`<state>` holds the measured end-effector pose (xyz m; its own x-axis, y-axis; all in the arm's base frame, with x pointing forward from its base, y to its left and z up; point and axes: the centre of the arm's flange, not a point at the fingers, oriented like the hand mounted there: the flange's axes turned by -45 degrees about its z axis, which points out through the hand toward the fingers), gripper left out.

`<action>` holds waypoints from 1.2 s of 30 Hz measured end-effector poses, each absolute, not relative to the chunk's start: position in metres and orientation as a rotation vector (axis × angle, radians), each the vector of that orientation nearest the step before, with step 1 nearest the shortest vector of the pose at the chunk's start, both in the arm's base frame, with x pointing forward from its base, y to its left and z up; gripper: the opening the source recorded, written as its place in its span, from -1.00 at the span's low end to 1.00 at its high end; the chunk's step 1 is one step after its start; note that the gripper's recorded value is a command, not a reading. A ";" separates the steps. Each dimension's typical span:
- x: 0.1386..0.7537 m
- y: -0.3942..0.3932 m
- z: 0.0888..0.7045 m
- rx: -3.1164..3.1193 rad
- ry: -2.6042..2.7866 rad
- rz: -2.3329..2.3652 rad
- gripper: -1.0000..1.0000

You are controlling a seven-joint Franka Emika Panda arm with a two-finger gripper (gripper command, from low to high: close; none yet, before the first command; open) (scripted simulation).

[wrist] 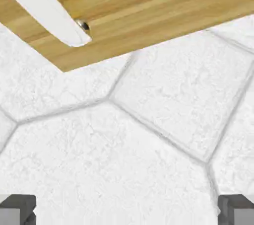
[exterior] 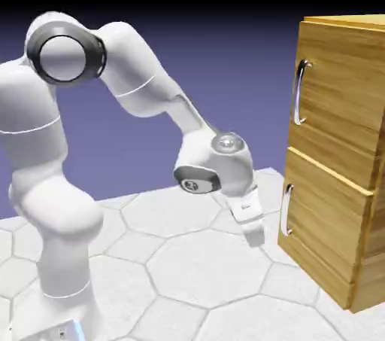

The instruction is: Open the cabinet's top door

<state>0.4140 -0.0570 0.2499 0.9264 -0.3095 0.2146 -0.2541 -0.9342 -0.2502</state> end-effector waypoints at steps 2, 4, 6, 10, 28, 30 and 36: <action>0.410 -0.065 0.232 -2.873 0.480 -0.320 0.00; 0.406 -0.073 0.217 -2.881 0.533 -0.283 0.00; 0.401 -0.081 0.204 -2.892 0.585 -0.260 0.00; 0.394 -0.099 0.189 -2.920 0.681 -0.263 0.00; 0.430 -0.129 0.288 -2.956 0.723 -1.125 0.00; 0.439 -0.119 0.314 -2.915 0.664 -1.288 0.00; 0.458 -0.067 0.405 -2.683 0.413 -1.795 0.00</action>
<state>0.4575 -0.0670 0.4047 0.3617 -0.1464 0.9207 -0.2704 -0.9616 -0.0467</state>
